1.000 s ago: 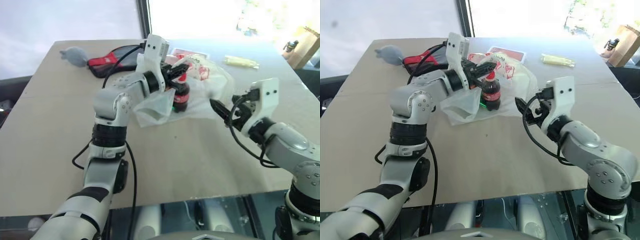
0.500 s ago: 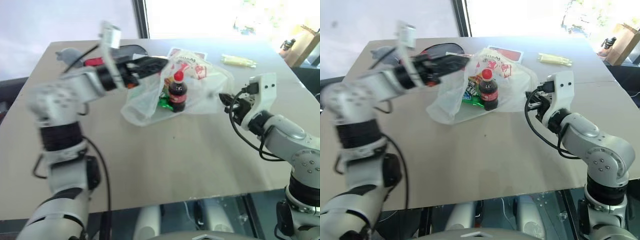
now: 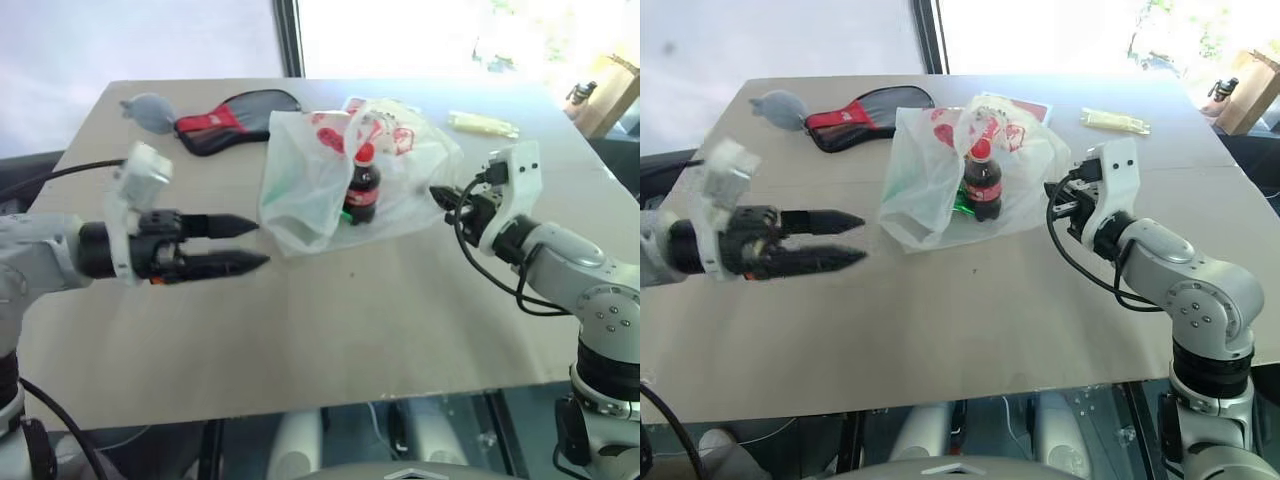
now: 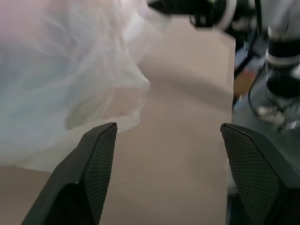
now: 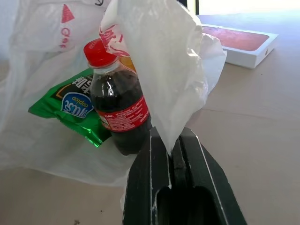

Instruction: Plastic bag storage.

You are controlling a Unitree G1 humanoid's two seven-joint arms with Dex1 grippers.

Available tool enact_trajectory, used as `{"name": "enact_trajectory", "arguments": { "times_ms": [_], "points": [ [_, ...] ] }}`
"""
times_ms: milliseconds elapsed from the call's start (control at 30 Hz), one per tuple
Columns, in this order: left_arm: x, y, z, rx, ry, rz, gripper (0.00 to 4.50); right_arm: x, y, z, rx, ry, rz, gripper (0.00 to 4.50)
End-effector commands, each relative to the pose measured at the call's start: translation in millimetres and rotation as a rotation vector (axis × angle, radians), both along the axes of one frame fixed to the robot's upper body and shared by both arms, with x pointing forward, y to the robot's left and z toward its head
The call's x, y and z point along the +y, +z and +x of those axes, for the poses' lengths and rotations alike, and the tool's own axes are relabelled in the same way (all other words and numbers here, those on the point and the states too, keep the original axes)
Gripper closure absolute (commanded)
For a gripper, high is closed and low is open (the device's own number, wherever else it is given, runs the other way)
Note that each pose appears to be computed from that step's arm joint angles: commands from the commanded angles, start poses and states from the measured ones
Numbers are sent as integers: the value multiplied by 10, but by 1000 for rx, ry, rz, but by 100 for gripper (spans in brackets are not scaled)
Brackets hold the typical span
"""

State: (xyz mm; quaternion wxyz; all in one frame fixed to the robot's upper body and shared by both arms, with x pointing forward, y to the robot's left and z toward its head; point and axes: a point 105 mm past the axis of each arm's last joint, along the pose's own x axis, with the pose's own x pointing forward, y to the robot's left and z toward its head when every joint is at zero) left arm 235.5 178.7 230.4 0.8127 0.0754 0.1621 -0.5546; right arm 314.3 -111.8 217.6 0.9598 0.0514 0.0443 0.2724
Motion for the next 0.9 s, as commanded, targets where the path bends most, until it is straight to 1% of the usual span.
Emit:
{"name": "enact_trajectory", "arguments": {
  "times_ms": [33,100,133,267,367,433,467,500,533,600,667,700,733,767,800,833,867,900],
  "points": [
    [-186,38,37,-151,-62,72,82,-19,115,-34,-50,1,1,450],
    [-232,-39,175,-260,-60,168,82,-15,119,-42,-53,-2,0,450],
    [-261,-65,243,-281,-54,186,82,-11,122,-47,-56,-4,0,450],
    [-385,-148,411,-304,-65,226,82,-5,140,-68,-66,-16,-1,450],
    [-482,-335,503,-341,-123,324,82,-17,146,-84,-71,-30,-1,450],
    [-568,-437,549,-336,-147,338,82,-21,149,-86,-72,-39,2,450],
    [-605,-493,585,-336,-153,350,121,-24,152,-87,-74,-42,2,450],
    [-635,-540,615,-352,-165,368,138,-26,156,-88,-75,-44,3,450],
    [-660,-581,634,-369,-184,387,174,-29,161,-88,-77,-47,4,450],
    [-699,-636,625,-380,-224,402,266,-38,172,-87,-80,-50,2,450],
    [-707,-647,630,-376,-231,383,376,-50,188,-78,-86,-51,-2,450],
    [-701,-639,633,-368,-226,366,421,-57,198,-73,-89,-51,-4,450],
    [-699,-600,641,-355,-211,329,449,-61,209,-68,-93,-49,-3,450],
    [-696,-538,661,-332,-181,278,449,-65,228,-60,-98,-46,3,450],
    [-713,-393,670,-297,-152,177,449,-74,297,-40,-113,-40,27,450],
    [-734,-202,690,-259,-118,51,449,-81,391,-19,-134,-30,57,450],
    [-696,183,794,-224,-42,-176,449,-104,581,13,-184,-16,97,450],
    [-664,435,834,-191,-13,-333,449,-124,714,29,-218,-5,123,450]
  ]
}}
